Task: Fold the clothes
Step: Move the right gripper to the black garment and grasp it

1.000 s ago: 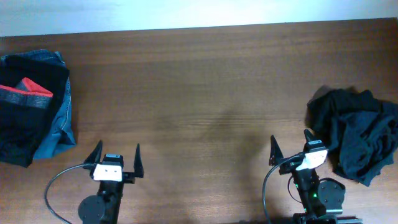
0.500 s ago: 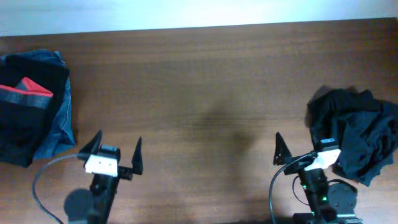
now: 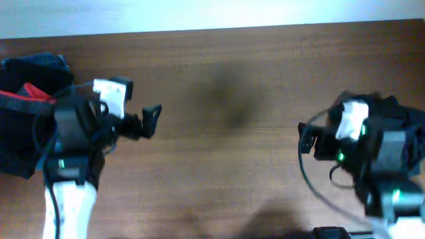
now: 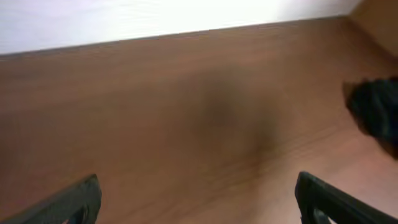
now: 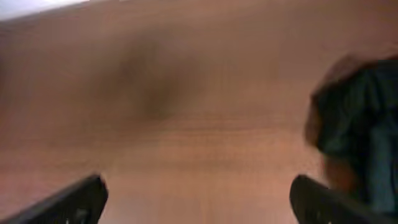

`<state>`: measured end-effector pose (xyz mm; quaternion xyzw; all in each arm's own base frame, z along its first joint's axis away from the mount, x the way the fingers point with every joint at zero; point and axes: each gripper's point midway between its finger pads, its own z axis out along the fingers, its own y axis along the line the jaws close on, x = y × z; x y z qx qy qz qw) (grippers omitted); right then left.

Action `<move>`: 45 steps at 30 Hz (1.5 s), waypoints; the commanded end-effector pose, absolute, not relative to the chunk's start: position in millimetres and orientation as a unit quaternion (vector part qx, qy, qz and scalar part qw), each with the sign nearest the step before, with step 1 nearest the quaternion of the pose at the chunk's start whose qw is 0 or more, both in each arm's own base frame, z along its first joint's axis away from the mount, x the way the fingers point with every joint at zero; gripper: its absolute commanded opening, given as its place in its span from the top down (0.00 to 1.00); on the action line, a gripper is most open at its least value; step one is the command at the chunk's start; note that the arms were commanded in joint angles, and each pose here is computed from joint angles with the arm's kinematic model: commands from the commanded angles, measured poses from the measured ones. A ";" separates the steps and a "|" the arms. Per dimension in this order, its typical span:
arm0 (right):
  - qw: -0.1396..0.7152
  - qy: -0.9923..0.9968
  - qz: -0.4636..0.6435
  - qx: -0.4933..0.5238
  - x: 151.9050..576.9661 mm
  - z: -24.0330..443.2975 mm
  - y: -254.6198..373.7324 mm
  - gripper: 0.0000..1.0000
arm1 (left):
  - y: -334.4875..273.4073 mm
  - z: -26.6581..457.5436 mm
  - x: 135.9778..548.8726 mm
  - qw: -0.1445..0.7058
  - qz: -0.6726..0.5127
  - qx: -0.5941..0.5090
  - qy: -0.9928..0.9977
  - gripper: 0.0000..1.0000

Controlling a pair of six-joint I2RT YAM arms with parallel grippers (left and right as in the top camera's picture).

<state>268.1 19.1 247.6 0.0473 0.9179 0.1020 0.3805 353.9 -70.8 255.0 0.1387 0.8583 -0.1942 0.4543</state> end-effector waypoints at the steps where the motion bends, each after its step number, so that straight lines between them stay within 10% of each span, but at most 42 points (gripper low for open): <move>1: 0.346 0.931 0.106 0.056 295.3 264.9 17.8 0.01 | -82.3 269.1 376.0 0.449 -0.235 0.155 0.848 0.01; 8: 0.289 0.947 0.136 0.034 324.0 243.1 26.1 0.01 | -101.2 263.2 384.3 0.437 -0.294 0.184 0.830 0.01; 22: 0.256 0.909 -0.012 0.328 320.6 207.2 -123.8 0.01 | -163.4 232.6 400.6 0.441 -0.150 0.204 0.861 0.01; 35: 0.281 0.905 -0.018 0.320 412.1 130.5 -167.2 0.00 | -210.0 179.9 400.4 0.387 -0.167 0.247 0.873 0.01; 45: 0.216 0.903 -0.072 0.365 407.9 63.4 -189.7 0.16 | -210.3 178.8 400.4 0.386 -0.167 0.247 0.873 0.01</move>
